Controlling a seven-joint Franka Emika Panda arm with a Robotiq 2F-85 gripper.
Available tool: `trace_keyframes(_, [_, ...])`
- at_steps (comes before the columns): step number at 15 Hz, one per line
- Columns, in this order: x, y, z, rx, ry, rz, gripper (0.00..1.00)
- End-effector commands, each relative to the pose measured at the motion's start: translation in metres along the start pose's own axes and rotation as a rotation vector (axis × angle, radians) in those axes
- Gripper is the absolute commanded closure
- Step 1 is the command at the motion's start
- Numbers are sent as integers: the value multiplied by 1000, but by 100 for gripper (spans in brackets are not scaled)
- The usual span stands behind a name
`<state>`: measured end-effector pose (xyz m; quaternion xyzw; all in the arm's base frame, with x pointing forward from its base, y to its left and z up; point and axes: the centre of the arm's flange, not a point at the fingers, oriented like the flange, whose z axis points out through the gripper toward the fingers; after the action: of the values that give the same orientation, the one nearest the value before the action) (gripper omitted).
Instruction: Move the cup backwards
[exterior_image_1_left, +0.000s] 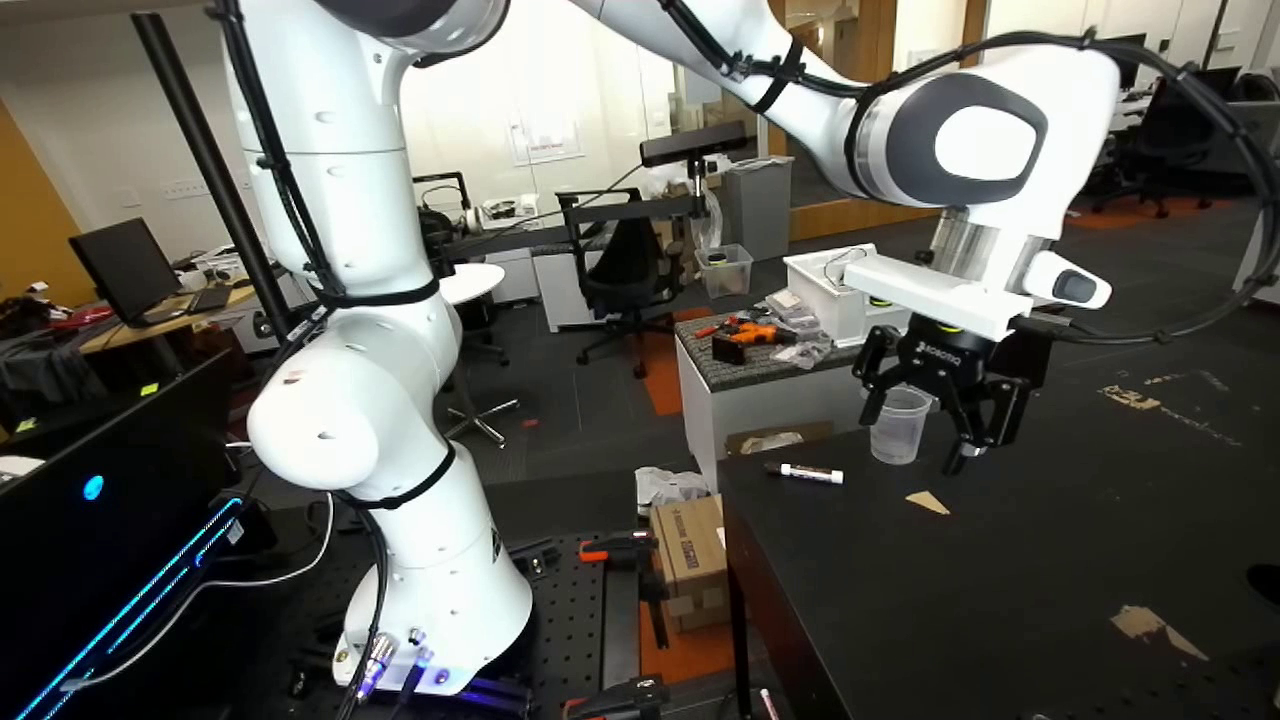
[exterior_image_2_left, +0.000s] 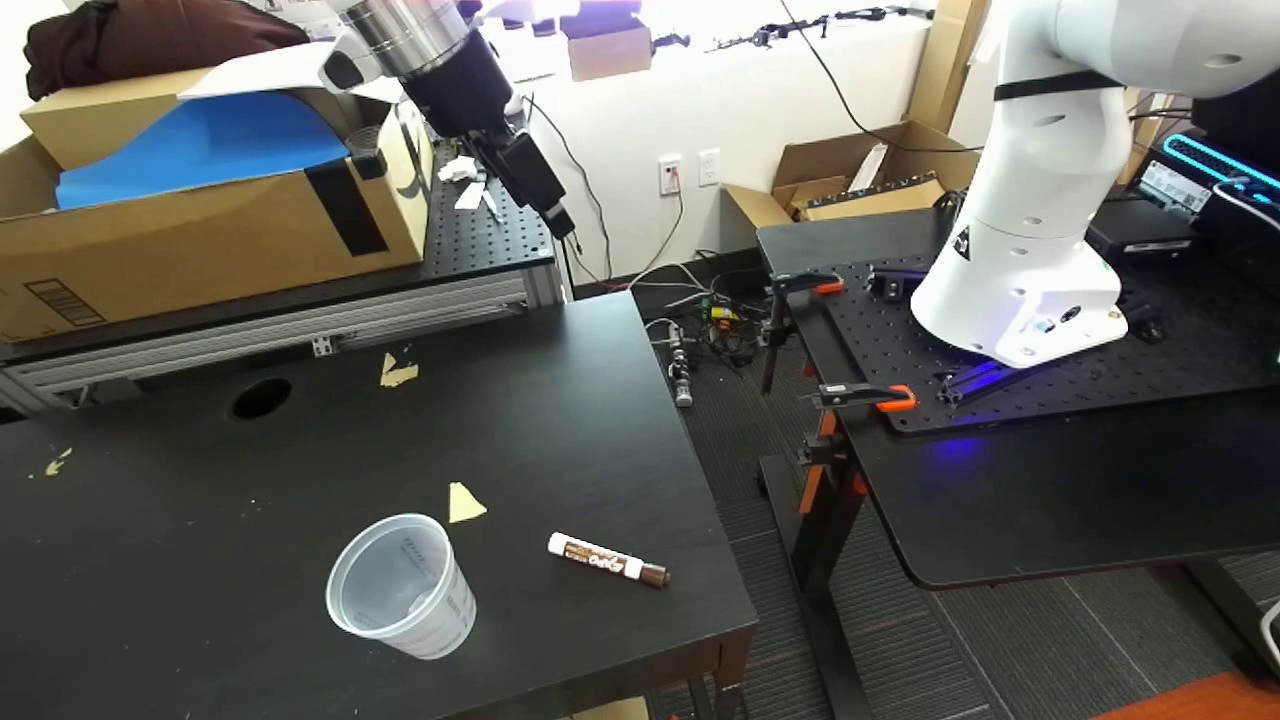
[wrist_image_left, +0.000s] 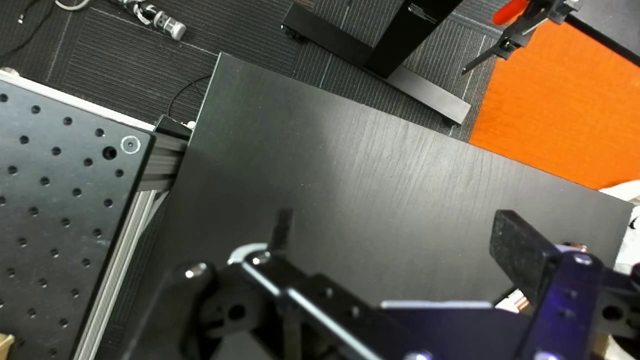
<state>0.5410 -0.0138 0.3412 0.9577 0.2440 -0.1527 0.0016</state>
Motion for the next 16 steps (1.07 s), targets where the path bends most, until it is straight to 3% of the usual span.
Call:
trace_keyframes(1, [-1,-9,-4,-4,-7,9,0])
trace_keyframes(5, [-6,-27,-13,-13,-43,-15,0])
trace_keyframes(10, [-3,-51,-41,-55,-7,-24,0])
trace_keyframes(16, [51,-73,-43,-64,80,-135,0])
